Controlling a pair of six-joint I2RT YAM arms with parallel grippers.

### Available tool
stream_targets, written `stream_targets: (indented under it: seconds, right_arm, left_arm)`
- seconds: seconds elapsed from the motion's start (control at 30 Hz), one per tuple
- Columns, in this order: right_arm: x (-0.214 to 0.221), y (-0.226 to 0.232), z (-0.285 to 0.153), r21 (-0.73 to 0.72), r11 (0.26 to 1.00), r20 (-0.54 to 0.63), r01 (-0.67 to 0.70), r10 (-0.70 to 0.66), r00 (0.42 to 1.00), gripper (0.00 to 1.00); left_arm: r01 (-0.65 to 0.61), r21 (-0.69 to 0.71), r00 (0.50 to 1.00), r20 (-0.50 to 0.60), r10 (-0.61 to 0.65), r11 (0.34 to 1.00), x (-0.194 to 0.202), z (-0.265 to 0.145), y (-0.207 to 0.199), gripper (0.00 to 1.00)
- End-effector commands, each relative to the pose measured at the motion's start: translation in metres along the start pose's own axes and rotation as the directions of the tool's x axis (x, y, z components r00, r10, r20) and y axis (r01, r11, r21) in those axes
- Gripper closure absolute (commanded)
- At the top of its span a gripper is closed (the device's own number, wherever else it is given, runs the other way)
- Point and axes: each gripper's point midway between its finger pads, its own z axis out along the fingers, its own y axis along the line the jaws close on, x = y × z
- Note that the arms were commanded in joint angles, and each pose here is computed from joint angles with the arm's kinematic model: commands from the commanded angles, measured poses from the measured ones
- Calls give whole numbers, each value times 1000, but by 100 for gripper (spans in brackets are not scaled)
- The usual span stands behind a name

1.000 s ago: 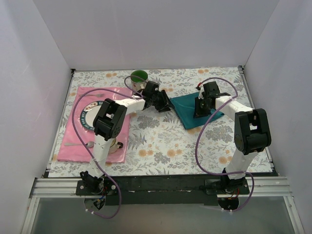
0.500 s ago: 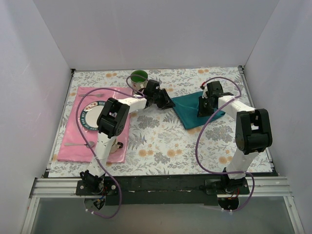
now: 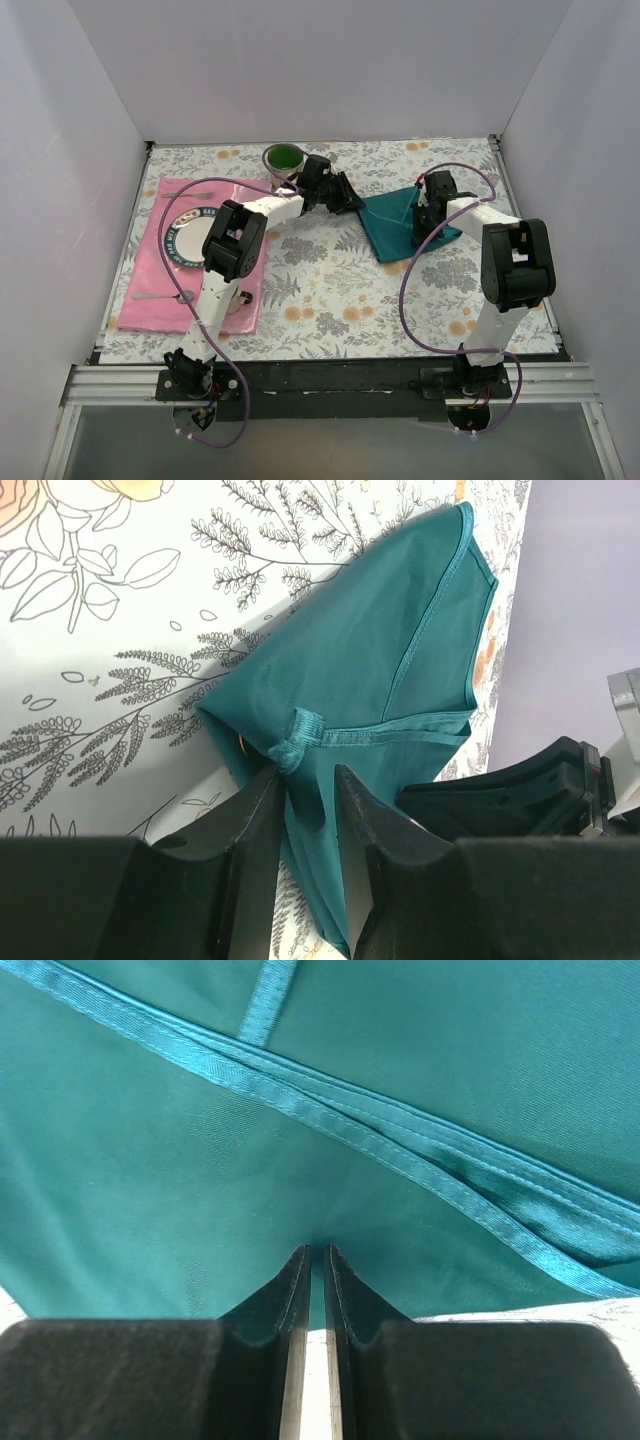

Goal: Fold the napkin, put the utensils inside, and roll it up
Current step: Fold the napkin

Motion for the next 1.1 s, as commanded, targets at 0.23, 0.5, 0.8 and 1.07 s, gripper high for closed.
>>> stream_targets:
  seconds: [0.23,0.5,0.8,1.07]
  right_arm:
    - [-6,-8,-7,48,999,27,19,-20,999,83]
    - [-31,25,-38,70,986,94,149,-156,983,62]
    - [-39,97,-49,30,940,148,338,-339,929,35]
    - [-28,116,-20,81,904,77,419,-425,902,29]
  left_arm:
    - [-33,-8,999,-18,33,999,-10,5,-1,71]
    - [-55,17,998,13,55,998,-23,-22,-32,49]
    - [-23,-52,998,58,26,998,-33,-52,-42,31]
    - [85,-156,993,97,-71,984,-40,-84,-15,26]
